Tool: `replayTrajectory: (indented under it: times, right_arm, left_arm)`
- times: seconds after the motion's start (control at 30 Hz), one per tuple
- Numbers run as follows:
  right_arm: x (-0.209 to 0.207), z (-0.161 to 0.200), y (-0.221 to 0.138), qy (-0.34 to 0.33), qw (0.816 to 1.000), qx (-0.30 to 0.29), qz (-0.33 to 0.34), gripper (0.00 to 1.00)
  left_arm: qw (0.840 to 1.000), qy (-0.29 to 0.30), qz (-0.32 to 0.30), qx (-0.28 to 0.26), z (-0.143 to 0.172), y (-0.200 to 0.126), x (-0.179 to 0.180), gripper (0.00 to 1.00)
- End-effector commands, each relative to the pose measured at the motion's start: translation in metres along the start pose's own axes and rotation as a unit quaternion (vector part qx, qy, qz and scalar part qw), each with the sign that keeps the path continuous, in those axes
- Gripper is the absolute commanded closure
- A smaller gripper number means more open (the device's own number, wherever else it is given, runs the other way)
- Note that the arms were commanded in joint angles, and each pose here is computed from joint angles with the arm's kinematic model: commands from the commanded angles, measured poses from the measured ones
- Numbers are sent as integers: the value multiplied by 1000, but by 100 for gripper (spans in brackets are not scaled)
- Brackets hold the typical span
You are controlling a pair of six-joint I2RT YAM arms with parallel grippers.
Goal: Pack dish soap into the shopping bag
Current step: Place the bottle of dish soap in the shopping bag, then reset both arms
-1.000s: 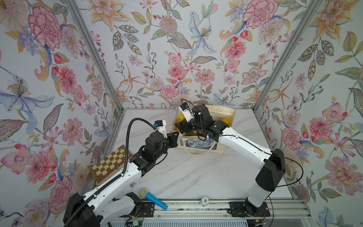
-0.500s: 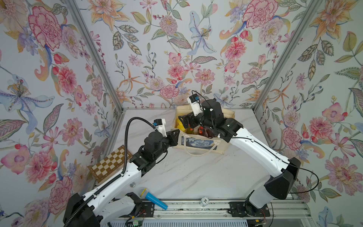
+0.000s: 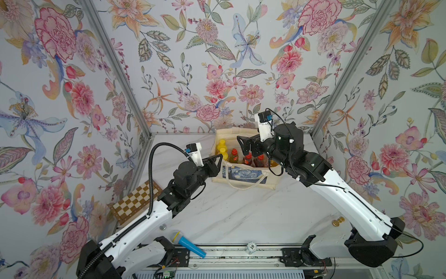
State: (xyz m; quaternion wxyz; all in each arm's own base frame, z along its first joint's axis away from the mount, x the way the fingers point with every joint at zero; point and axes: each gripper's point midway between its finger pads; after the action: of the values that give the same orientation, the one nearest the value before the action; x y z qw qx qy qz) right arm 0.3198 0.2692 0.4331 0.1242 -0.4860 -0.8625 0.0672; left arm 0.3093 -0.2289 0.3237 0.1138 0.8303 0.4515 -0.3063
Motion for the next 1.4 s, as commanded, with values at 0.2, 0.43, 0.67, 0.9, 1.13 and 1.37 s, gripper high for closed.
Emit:
replayTrajectory:
  times: [0.2,0.43,0.67,0.9,1.13,1.37]
  right_arm:
    - [-40,9,-30,4,996,-4,84,1]
    - [-70,8,-60,8,991,-12,134,1]
    - [-98,13,-93,29,985,-25,169,1]
    - [-132,32,-113,44,972,-3,232,1]
    - [-163,58,-128,60,953,27,294,1]
    - [-183,90,-137,63,940,63,329,1]
  left_arm:
    - [998,37,-5,-52,-45,-16,-13,49]
    - [995,64,-16,-70,-66,-29,-16,44]
    - [989,96,-49,-98,-90,-50,-11,35]
    - [980,124,-91,-128,-112,-75,-1,15]
    - [962,158,-159,-156,-130,-104,17,1]
    - [937,188,-236,-177,-138,-129,43,1]
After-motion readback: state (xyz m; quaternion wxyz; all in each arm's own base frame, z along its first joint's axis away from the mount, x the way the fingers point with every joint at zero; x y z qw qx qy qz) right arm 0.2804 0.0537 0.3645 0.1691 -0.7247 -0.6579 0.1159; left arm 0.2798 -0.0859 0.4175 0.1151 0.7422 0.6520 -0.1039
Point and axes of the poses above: each gripper's point midway between its finger pads, its own y axis out along the fingers, its own x axis along the line the jaws close on, z = x × y, and after that the axes turned 5 degrees about y, right-handed
